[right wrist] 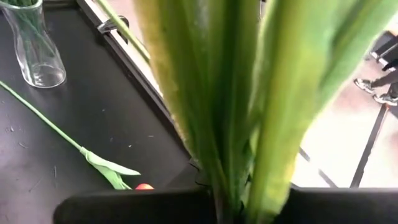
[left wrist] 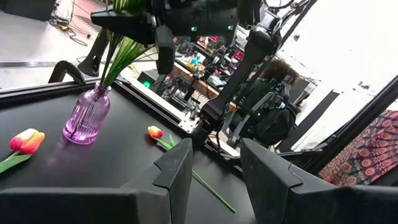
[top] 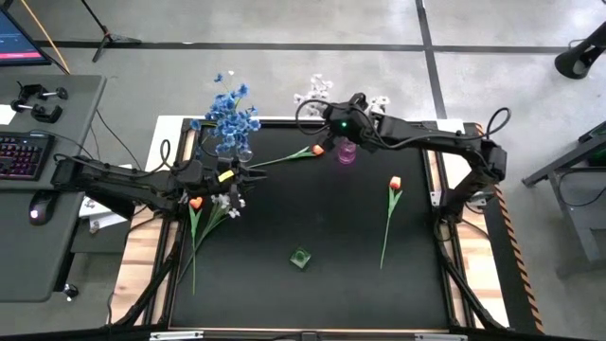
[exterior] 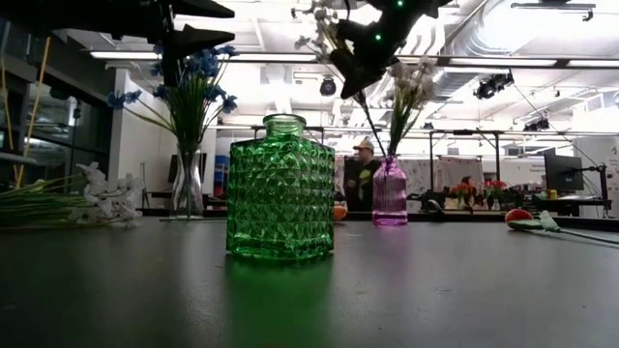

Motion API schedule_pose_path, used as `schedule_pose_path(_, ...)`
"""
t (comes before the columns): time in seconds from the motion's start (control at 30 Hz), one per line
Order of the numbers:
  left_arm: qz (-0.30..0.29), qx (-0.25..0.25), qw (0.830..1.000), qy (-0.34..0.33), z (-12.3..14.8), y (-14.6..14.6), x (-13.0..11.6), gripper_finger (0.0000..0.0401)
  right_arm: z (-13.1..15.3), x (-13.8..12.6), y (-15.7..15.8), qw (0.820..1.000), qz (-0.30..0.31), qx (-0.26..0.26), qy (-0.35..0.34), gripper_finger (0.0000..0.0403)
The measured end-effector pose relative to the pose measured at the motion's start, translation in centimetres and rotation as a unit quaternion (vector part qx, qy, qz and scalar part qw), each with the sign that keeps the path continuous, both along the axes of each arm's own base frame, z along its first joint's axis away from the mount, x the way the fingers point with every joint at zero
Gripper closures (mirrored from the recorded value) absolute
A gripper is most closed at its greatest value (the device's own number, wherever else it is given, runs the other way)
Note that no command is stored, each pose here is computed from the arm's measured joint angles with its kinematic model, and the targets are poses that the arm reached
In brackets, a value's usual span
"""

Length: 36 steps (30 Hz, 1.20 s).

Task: Sort flowers into vase by color
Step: Put the top white flowers into the pink vase

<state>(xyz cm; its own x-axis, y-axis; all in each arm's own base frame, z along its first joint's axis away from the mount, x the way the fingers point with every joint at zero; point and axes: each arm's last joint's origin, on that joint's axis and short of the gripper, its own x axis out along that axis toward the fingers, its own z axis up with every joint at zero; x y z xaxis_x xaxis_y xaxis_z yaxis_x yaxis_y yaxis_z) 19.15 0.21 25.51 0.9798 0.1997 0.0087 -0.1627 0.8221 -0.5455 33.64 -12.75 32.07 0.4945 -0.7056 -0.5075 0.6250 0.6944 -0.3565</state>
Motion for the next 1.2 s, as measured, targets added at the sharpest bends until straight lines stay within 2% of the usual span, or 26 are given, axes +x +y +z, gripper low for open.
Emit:
schedule_pose_path(0.27,0.0,0.001,1.0,0.001,0.0,0.0,0.0,0.0279,0.0,-0.6,-0.8,0.994,-0.091,0.027,-0.059,0.0403)
schedule_pose_path(0.53,0.0,0.001,1.0,0.001,0.0,0.0,0.0,0.0279,-0.3,-1.1,-1.1,0.984,-0.155,0.042,-0.081,0.0403)
schedule_pose_path(0.77,0.0,0.001,1.0,0.003,0.0,0.0,0.0,0.0279,-1.0,-1.9,-1.3,0.97,-0.208,0.084,-0.095,0.0403)
schedule_pose_path(1.2,0.0,0.001,1.0,0.004,0.0,0.0,0.0,0.0279,-1.2,-2.1,-1.3,0.955,-0.238,0.12,-0.129,0.04)
